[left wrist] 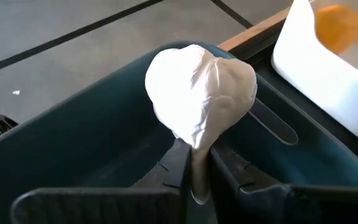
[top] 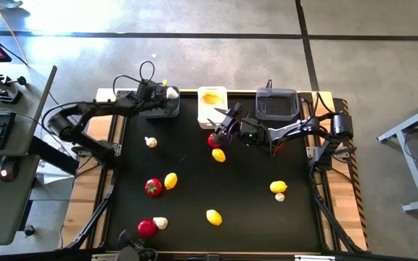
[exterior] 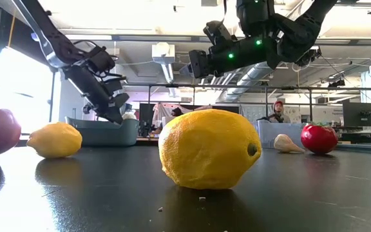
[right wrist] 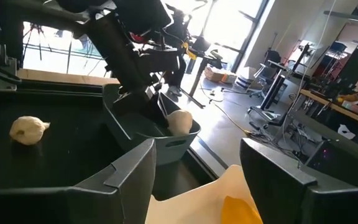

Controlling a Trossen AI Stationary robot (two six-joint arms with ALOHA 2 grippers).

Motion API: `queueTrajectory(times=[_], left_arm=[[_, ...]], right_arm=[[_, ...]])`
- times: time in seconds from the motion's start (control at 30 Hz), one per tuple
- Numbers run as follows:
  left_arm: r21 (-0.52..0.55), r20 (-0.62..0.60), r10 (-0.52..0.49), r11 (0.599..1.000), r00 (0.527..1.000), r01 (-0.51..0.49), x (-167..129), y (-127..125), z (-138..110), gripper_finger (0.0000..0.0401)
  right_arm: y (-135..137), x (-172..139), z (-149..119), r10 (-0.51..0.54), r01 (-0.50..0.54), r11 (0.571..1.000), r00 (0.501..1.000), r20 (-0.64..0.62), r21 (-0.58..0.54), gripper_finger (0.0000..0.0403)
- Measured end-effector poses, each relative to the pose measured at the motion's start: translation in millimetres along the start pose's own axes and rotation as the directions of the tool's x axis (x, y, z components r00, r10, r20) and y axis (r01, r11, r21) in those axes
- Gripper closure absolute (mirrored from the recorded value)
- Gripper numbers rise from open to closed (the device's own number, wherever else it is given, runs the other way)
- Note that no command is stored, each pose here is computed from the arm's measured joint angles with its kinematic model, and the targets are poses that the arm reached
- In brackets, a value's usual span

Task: Sort produce into baskets
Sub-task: Put the white garlic into the blue bin, then put the red tomato into the transparent bin

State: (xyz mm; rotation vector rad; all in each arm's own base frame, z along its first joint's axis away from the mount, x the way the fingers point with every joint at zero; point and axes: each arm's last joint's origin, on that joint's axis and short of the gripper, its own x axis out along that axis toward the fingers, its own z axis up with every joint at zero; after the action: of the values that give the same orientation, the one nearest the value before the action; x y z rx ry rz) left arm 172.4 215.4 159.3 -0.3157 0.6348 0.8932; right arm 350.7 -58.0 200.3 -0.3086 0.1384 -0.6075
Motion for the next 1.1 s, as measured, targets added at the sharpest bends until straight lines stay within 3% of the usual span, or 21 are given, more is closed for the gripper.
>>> queueTrajectory(times=[0.33, 0.53, 0.9, 1.1], left_arm=[[0.029, -0.04, -0.001, 1.0, 0.999, 0.003, 0.0, -0.7, -4.0, 0.026], [0.044, -0.032, -0.004, 0.999, 0.999, 0.005, -2.7, -1.6, -2.5, 0.0218], [0.127, 0.064, -0.053, 0.991, 0.997, 0.045, -23.3, -25.1, 10.4, 0.021], [0.175, 0.119, -0.083, 0.983, 0.989, 0.061, -31.9, -44.2, 14.7, 0.0233]], right_arm=[[0.7, -0.1, -1.7, 0.006, -0.004, 0.997, 1.0, -0.017, 0.079, 0.0178], [5.3, -2.0, -4.9, 0.027, -0.023, 0.996, 0.998, -0.053, 0.083, 0.0178], [20.9, -10.9, -14.5, 0.098, -0.079, 0.991, 0.98, -0.171, 0.109, 0.0189], [18.9, -20.9, -13.8, 0.125, -0.086, 0.985, 0.954, -0.273, 0.152, 0.0288]])
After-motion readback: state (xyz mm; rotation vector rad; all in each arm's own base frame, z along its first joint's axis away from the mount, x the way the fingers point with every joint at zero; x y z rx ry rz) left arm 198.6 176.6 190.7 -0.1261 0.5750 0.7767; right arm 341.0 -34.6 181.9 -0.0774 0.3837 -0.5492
